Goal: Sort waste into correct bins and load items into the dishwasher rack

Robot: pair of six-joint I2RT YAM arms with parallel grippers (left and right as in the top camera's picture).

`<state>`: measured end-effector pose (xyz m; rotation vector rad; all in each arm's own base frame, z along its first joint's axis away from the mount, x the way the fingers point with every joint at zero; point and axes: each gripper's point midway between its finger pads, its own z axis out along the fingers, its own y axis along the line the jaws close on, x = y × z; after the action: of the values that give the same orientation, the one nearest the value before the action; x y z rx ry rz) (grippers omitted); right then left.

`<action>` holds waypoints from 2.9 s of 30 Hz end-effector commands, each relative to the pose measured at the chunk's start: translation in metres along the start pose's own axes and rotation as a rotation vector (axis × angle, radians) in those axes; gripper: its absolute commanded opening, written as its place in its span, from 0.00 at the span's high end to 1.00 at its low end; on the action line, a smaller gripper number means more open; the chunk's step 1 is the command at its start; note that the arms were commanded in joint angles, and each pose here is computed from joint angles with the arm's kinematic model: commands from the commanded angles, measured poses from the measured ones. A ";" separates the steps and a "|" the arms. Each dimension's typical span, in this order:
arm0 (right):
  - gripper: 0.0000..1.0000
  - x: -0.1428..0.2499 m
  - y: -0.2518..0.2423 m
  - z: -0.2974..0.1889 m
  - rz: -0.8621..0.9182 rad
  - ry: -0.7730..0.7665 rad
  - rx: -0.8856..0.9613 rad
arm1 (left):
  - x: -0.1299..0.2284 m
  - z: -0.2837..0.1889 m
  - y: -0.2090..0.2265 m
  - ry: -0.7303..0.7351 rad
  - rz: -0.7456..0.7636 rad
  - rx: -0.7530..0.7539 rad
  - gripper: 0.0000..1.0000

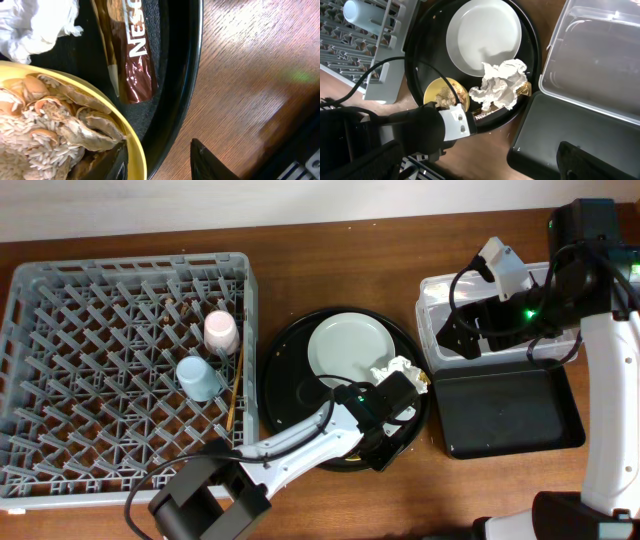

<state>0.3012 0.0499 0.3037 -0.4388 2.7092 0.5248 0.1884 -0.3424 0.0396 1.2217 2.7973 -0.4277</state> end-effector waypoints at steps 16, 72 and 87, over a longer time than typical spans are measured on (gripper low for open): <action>0.01 0.001 -0.003 0.002 0.012 0.008 0.006 | -0.092 -0.110 0.205 -0.450 -0.468 -0.444 0.50; 0.39 -0.014 -0.240 0.102 0.931 -0.541 0.659 | 0.150 -0.347 0.127 -0.520 -0.592 -0.511 0.01; 0.25 0.098 0.159 0.191 -0.148 0.309 -0.050 | 0.150 -0.347 0.127 -0.520 -0.592 -0.511 0.01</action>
<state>0.2330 0.2165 0.1767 -0.6028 2.9599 0.5614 0.1967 -0.0604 0.3182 0.1443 2.5084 -0.0345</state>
